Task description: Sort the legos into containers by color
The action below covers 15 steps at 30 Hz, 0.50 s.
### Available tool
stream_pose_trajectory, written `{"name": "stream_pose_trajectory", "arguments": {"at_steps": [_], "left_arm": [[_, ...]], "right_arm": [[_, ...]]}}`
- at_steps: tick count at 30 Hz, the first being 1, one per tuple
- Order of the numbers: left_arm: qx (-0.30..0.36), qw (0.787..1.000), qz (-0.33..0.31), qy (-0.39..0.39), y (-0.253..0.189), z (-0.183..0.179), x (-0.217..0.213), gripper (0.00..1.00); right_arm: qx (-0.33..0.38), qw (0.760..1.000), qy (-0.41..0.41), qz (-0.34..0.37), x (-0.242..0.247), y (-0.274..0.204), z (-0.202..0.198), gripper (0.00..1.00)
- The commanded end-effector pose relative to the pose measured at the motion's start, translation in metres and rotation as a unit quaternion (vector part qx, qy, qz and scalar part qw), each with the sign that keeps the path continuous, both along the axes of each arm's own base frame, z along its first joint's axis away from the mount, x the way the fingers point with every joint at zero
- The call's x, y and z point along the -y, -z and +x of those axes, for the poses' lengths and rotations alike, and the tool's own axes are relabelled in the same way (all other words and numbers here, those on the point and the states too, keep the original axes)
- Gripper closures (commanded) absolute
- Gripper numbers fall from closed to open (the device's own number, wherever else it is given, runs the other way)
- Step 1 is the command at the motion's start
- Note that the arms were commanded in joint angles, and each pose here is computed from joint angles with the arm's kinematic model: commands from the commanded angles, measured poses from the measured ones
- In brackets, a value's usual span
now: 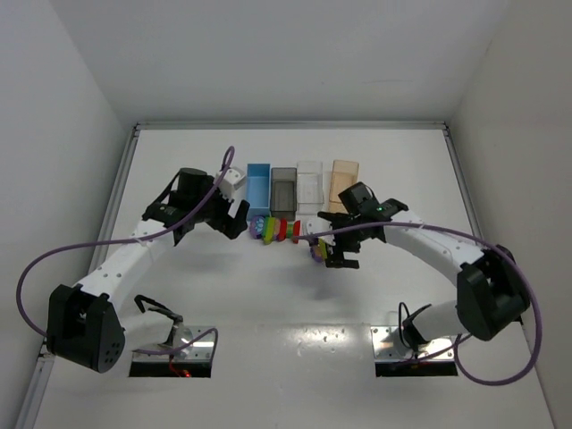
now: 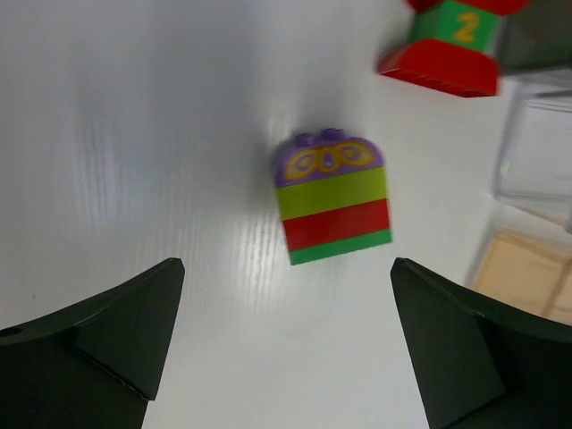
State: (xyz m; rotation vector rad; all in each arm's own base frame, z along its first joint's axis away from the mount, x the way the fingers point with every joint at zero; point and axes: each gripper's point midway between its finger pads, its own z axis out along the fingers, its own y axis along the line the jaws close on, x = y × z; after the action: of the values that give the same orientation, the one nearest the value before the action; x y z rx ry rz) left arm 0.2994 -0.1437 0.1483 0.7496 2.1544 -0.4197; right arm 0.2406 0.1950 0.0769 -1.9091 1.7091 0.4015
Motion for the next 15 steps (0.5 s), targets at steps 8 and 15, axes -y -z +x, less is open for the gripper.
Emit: {"name": "stream_pose_trajectory", "arguments": {"at_steps": [8, 15], "left_arm": [[0.037, 0.999, 0.012, 0.013, -0.015, 0.008, 0.001, 0.0], [0.028, 0.999, 0.015, 0.018, -0.009, 0.007, 0.004, 0.0]], "right_arm": [[-0.021, 0.994, -0.103, 0.002, -0.008, 0.03, 0.011, 0.0], [-0.029, 0.996, -0.09, 0.004, -0.006, 0.039, 0.022, 0.0]]}}
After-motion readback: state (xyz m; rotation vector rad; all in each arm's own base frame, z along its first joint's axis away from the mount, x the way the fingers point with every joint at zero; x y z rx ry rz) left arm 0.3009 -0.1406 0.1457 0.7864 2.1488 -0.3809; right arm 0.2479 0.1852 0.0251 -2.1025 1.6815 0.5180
